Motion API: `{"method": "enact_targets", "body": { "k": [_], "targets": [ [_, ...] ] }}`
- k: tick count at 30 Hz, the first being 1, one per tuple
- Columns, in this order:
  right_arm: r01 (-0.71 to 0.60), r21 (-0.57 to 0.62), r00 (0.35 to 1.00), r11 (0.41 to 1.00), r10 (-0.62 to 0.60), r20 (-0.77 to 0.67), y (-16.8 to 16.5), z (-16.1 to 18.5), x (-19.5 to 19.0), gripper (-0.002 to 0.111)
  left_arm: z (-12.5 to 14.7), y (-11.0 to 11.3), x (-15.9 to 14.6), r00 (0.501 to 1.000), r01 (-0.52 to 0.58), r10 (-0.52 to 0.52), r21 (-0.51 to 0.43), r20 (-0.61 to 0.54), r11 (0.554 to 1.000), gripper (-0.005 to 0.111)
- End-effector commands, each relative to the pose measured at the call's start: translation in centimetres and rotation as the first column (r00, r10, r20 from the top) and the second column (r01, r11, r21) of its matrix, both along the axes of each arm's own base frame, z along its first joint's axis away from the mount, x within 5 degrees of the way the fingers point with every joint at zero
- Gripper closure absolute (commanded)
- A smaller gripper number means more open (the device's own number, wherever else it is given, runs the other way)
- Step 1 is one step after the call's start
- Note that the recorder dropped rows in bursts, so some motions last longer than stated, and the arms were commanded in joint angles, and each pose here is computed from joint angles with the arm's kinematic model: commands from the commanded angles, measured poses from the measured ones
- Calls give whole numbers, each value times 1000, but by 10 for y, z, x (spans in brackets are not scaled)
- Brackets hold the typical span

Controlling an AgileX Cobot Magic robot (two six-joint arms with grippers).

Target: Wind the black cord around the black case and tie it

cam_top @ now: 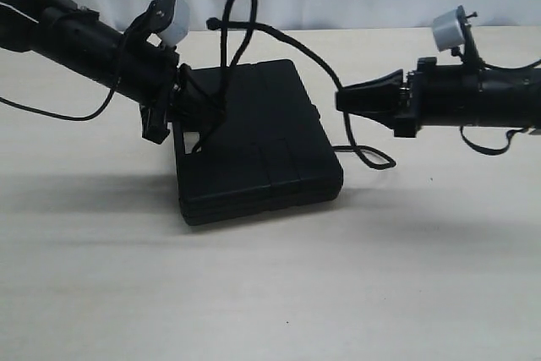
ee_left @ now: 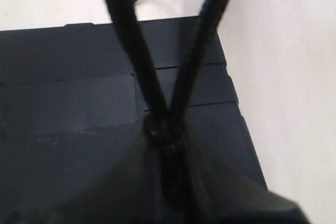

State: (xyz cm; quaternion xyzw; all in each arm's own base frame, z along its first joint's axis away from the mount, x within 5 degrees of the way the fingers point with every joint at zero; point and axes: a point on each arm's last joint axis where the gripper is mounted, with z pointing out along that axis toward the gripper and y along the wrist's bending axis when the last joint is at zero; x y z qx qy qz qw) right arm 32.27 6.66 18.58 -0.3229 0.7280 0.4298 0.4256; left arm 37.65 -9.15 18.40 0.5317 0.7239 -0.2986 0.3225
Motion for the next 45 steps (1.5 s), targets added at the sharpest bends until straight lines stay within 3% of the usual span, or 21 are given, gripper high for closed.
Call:
{"method": "enact_targets", "body": {
  "k": [1,7,11,13,18,21,28,32,40,45],
  "targets": [
    [43,1,999,999,-43,17,28,5,8,104,2,-2,1,1000,-12,12,-35,-9,999,101],
    [81,-129,997,988,-80,14,44,4,17,104,2,-2,0,1000,-5,5,-41,-15,999,79],
    [212,-195,975,958,-222,-29,37,6,32,104,2,-3,-1,1000,1,-2,-43,-19,999,77],
    [197,-220,979,955,-204,-7,37,9,35,104,2,-3,-1,1000,2,-3,-44,-20,999,77],
    [59,-88,998,994,-57,30,49,33,34,104,2,-3,-1,1000,1,-1,-43,-18,999,77],
    [54,-13,998,998,-53,15,52,42,36,104,3,-3,-1,1000,-4,3,-44,-22,999,76],
    [2,41,1000,999,-2,-12,55,45,31,104,13,0,1,996,-90,89,-31,-25,995,41],
    [11,47,999,999,-9,-34,55,45,31,104,28,2,2,983,-181,180,-26,-18,983,30],
    [48,60,994,997,-42,-104,54,44,32,104,62,21,-7,978,-196,198,-28,60,980,29],
    [59,71,990,996,-49,-130,54,44,32,104,86,46,-23,982,-189,189,-66,-3,980,29]
  ]
}}
